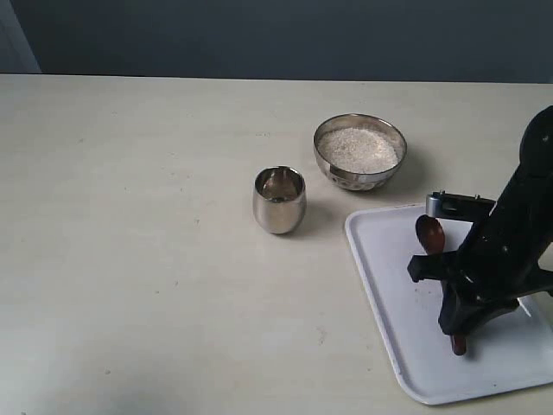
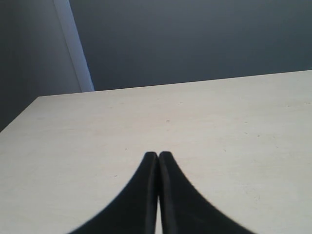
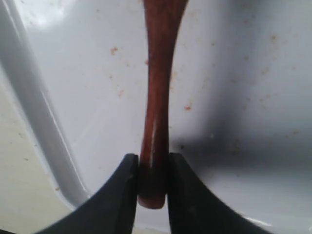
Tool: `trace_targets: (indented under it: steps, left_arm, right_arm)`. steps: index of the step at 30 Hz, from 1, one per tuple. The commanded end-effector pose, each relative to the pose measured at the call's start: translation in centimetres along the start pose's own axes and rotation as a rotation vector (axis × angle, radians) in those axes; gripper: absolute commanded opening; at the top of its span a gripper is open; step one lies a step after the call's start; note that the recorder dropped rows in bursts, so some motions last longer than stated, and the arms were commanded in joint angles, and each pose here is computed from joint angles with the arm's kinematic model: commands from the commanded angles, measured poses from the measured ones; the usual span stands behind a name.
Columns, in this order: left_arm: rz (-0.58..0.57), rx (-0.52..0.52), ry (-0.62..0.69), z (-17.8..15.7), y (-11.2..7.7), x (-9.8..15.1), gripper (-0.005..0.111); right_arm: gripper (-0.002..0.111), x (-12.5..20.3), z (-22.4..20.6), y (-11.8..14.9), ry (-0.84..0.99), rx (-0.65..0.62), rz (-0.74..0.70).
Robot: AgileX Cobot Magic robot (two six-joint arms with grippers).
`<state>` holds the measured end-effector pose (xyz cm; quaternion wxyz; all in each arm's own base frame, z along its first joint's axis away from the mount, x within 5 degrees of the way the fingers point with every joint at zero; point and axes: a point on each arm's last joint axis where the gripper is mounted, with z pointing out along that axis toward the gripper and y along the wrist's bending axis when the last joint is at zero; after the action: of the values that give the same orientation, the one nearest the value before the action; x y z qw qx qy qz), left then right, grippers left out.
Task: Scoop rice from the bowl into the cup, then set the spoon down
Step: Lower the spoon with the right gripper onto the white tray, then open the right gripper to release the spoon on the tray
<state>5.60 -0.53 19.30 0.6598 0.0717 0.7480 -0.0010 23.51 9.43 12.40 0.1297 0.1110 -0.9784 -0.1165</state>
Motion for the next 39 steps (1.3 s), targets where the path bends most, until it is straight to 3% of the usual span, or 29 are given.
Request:
trace_targets:
  steps: [1,9,14,17,30,37,39]
  left_arm:
    - [0.000,-0.002,-0.015,-0.1,0.0,-0.2,0.000]
    - [0.000,-0.002,-0.015,-0.1,0.0,-0.2,0.000]
    - [0.000,-0.002,-0.015,-0.1,0.0,-0.2,0.000]
    - [0.000,-0.002,-0.015,-0.1,0.0,-0.2,0.000]
    - [0.000,-0.002,-0.015,-0.1,0.0,-0.2,0.000]
    - [0.000,-0.002,-0.015,-0.1,0.0,-0.2,0.000]
    - [0.000,-0.002,-0.015,-0.1,0.0,-0.2,0.000]
  right_arm:
    - [-0.001,0.0,-0.1,-0.1,-0.004,-0.003,-0.001]
    - [0.000,0.0,0.0,-0.1,0.002,-0.004,0.000]
    - [0.022,0.0,0.1,-0.2,0.009,-0.002,-0.001]
    - [0.029,0.0,0.1,-0.2,0.009,-0.002,-0.001]
    - [0.030,-0.1,0.0,-0.2,-0.003,0.000,-0.002]
    - [0.029,0.1,-1.8,0.3,-0.112,0.004,-0.022]
    - [0.025,0.4,-3.0,0.5,-0.177,0.008,-0.037]
